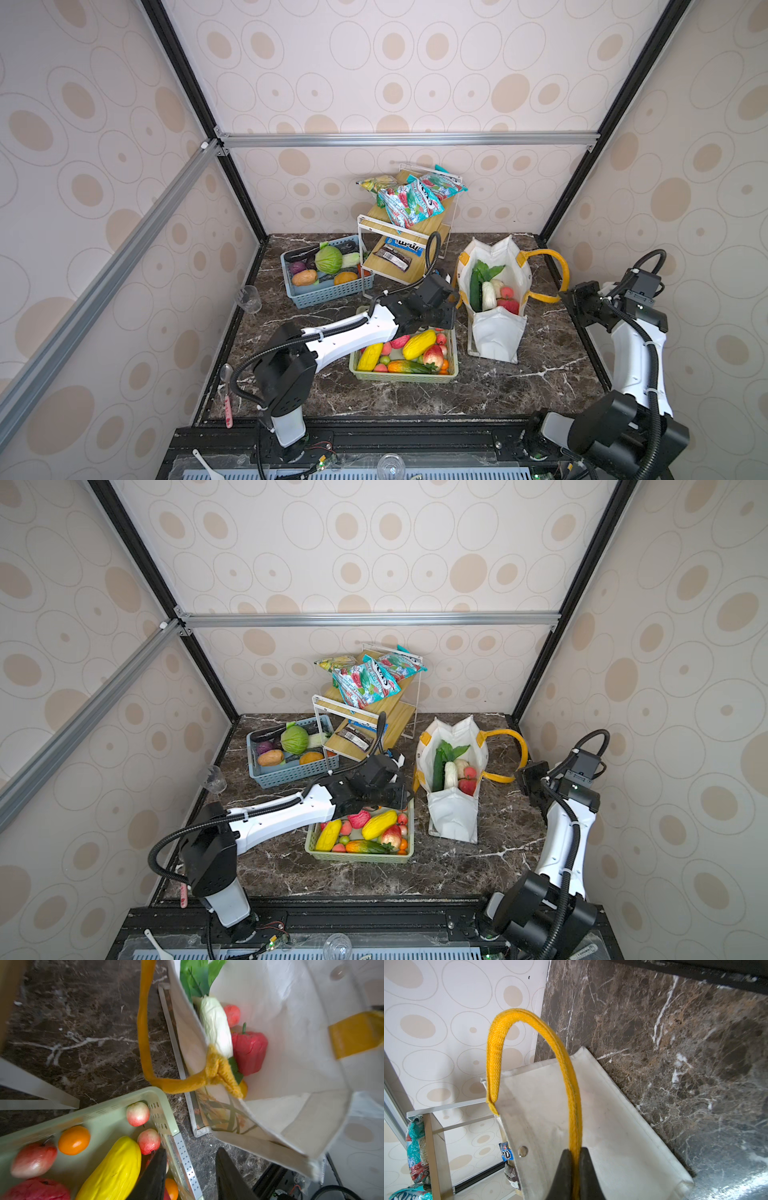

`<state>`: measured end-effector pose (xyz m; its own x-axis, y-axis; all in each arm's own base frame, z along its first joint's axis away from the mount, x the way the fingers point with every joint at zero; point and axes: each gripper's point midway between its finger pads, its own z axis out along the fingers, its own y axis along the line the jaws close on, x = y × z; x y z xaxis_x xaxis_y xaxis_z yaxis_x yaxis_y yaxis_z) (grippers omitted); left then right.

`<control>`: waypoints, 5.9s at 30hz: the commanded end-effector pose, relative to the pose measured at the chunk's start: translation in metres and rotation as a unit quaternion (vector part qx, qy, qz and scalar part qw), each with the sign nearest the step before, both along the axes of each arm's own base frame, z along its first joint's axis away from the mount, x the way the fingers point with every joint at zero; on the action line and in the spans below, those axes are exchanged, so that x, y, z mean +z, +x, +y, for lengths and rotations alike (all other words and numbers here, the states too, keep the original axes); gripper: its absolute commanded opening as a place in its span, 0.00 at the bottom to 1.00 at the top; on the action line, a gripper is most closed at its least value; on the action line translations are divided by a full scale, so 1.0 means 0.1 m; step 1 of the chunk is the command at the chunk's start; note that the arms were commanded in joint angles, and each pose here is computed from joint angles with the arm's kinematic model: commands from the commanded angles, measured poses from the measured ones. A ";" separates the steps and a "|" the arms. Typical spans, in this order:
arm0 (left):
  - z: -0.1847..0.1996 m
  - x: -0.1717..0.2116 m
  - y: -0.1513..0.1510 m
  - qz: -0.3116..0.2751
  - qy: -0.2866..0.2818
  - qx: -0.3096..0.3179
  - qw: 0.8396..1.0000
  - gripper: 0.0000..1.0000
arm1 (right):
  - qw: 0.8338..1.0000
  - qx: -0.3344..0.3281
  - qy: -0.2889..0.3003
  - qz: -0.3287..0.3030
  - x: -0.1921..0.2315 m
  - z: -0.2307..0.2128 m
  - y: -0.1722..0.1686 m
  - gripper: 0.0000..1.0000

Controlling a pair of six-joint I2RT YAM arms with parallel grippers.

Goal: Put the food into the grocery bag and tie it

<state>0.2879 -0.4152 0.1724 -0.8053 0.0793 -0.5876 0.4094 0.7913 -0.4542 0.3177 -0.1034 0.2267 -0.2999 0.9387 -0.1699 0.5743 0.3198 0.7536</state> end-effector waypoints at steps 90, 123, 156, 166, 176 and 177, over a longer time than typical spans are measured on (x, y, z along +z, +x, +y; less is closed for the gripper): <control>-0.39 0.08 0.63 -0.033 -0.029 0.058 0.997 0.58 | 0.985 -0.068 -0.154 -0.042 1.08 -0.66 -0.15 0.08; -0.74 0.34 0.26 0.360 -0.459 0.232 0.778 0.67 | 0.988 -0.055 -0.136 -0.045 0.99 -0.60 -0.11 0.08; -0.85 -0.30 0.69 0.348 -0.553 0.426 0.626 0.71 | 0.991 -0.031 -0.112 -0.061 0.89 -0.42 -0.04 0.07; -1.07 -0.16 0.80 0.357 -0.574 0.415 0.609 0.71 | 0.992 -0.031 -0.102 -0.065 0.88 -0.40 -0.02 0.07; -0.84 -0.18 0.29 0.302 -0.452 0.387 0.745 0.53 | 0.992 -0.033 -0.108 -0.058 0.89 -0.42 -0.04 0.07; -0.79 -0.19 0.26 0.298 -0.445 0.386 0.751 0.51 | 0.992 -0.033 -0.107 -0.058 0.88 -0.41 -0.04 0.07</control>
<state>0.3314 -0.5017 0.1387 -0.5686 -0.7655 0.3010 -0.4529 -0.0142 -0.8915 0.3155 -0.1504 0.3090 -0.2037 0.8960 -0.3946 0.5254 0.4402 0.7282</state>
